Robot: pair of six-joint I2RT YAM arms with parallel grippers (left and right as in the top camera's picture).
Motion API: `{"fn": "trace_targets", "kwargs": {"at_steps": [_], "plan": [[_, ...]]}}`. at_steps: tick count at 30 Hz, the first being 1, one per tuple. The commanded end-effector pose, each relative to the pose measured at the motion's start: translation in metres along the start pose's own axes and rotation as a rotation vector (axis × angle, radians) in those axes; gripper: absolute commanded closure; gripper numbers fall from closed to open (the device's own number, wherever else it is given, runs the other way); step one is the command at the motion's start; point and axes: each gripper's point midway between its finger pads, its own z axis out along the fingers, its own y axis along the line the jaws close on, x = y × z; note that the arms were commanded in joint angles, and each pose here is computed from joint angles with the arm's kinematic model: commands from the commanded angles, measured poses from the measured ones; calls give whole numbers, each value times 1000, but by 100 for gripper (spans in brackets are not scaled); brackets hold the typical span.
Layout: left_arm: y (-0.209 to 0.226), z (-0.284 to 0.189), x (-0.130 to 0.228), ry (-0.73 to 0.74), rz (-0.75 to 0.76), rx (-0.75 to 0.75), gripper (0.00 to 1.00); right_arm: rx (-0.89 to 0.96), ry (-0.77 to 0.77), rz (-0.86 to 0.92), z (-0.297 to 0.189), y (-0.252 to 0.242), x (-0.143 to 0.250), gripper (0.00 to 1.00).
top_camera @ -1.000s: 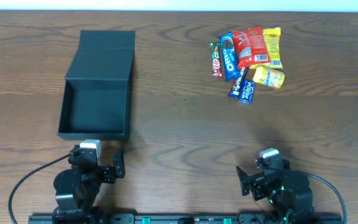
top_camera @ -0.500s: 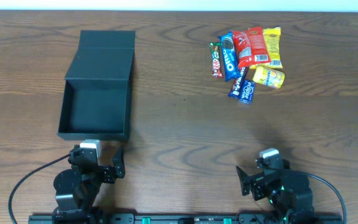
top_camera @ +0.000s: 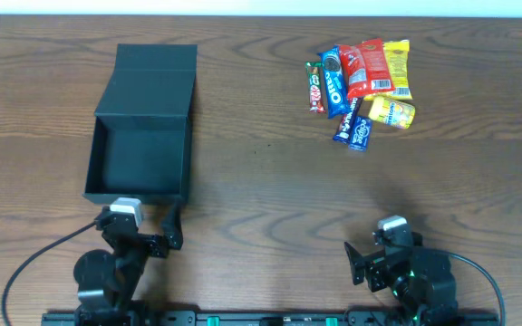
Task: Pack container
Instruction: 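Move the left gripper to the black box's near wall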
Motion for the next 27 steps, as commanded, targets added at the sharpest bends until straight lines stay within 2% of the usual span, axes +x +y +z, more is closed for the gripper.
{"fn": "trace_targets", "kwargs": {"at_steps": [1,6,10,15,20,27], "plan": [[-15,-3,-21,-75,-56,80,5,4,-1,12,1,-1,2,1],[-18,-10,-56,-120,38,52,5,4,-1,12,1,-1,2,1],[-16,-1,-68,-41,88,29,4,4,-1,12,1,-1,2,1],[-1,27,-73,110,43,-30,5,4,-1,12,1,-1,2,1],[15,64,-59,281,5,-63,5,4,-1,12,1,-1,2,1],[7,105,-4,510,249,58,5,4,-1,12,1,-1,2,1]]}}
